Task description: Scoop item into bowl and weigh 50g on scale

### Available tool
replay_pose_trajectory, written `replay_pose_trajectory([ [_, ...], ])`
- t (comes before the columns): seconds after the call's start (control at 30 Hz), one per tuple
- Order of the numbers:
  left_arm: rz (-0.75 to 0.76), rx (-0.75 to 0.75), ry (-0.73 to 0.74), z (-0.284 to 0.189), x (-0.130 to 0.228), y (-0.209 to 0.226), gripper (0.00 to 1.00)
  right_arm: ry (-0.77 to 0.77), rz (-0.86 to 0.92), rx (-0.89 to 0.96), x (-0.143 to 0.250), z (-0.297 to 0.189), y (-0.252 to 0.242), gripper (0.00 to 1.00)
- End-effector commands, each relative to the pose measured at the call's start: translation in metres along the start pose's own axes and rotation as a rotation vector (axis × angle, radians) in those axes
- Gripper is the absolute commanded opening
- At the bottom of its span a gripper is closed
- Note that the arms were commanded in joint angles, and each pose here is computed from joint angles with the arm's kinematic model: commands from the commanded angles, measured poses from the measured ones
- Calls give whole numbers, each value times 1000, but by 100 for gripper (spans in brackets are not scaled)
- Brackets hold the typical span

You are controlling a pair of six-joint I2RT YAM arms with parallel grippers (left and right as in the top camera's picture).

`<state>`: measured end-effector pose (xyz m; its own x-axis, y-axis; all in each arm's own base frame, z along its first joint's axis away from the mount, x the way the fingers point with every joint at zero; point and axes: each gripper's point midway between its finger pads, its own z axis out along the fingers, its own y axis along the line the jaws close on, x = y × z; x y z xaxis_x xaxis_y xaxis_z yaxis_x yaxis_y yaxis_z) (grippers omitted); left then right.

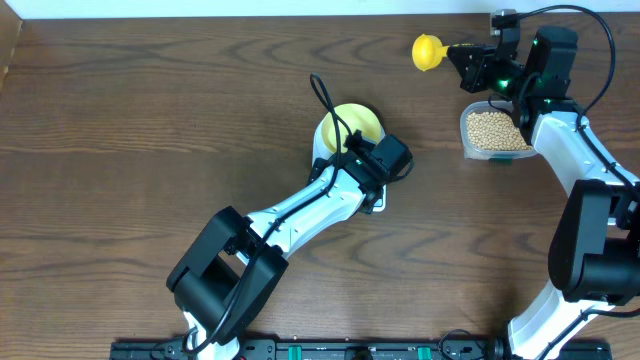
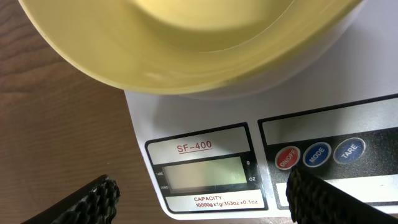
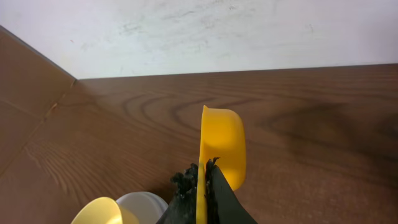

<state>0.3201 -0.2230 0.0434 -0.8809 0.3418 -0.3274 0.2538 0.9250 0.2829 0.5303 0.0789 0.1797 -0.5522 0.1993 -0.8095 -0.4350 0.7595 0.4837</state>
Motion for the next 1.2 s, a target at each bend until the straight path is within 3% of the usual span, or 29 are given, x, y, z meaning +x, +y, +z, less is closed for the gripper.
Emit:
replay_pose_trajectory([
  [0.0, 9, -4, 10, 4, 2, 1, 88, -12, -27, 6, -8, -2, 0, 1],
  [1.17, 2, -6, 15, 18, 3, 0, 89, 7, -26, 10, -3, -2, -1, 1],
])
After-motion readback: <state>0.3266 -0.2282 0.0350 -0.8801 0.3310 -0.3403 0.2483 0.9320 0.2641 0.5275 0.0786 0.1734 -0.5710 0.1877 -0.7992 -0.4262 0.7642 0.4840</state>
